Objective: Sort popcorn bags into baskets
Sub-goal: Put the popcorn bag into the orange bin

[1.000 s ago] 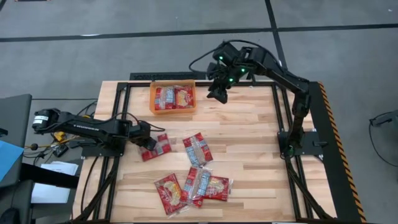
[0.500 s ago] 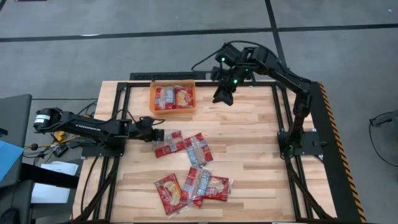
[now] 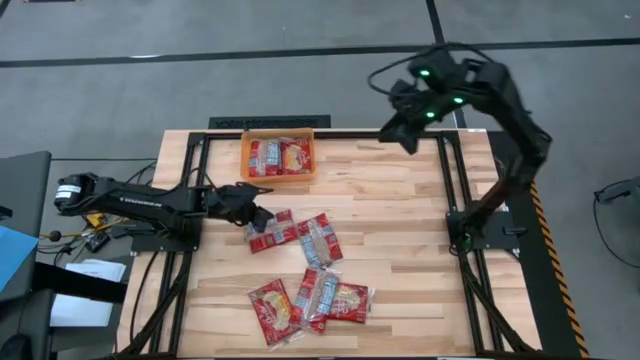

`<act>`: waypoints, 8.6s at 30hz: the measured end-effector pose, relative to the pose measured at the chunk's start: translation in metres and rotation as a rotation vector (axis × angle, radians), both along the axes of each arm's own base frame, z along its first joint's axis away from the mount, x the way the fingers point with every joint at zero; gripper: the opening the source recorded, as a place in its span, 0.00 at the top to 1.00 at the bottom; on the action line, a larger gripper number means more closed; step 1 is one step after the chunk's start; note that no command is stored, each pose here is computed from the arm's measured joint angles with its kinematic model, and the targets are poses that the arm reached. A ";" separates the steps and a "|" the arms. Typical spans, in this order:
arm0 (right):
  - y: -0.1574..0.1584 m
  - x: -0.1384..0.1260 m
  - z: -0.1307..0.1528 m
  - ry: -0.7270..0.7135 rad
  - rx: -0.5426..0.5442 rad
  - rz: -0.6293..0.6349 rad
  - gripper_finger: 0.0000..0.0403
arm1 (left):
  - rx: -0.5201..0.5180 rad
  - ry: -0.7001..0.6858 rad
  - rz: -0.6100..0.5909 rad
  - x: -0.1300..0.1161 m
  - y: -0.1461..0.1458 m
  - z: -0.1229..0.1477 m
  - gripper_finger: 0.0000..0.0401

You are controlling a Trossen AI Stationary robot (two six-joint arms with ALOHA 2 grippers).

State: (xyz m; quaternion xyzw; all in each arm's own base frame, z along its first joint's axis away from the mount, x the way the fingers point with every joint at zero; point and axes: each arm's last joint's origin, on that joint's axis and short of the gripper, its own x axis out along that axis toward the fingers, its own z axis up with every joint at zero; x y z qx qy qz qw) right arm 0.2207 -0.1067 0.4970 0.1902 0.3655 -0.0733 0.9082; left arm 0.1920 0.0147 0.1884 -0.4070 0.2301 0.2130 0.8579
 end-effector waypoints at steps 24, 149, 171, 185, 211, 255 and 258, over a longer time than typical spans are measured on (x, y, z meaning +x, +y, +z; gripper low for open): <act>0.085 -0.077 0.035 -0.094 -0.126 -0.282 0.54 | -0.016 0.538 -0.378 0.056 0.027 -0.067 0.22; 0.077 0.063 -0.256 -0.489 0.369 -0.467 0.43 | 0.162 -0.073 0.593 0.043 0.109 0.039 1.00; 0.014 0.083 -0.257 -0.645 0.336 -0.466 0.43 | 0.105 -0.350 0.539 0.052 0.091 0.067 1.00; -0.026 0.128 -0.257 -0.630 0.335 -0.384 0.43 | 0.116 -0.349 0.564 0.052 0.092 0.068 1.00; -0.049 0.113 -0.260 -0.546 0.306 -0.355 0.43 | 0.111 -0.401 0.563 0.053 0.092 0.072 1.00; -0.133 0.172 -0.306 -0.434 0.405 -0.483 0.89 | 0.371 -0.129 0.624 -0.020 0.095 0.100 0.32; -0.135 0.177 -0.307 -0.376 0.372 -0.470 0.89 | 0.365 -0.106 0.619 -0.020 0.095 0.098 0.33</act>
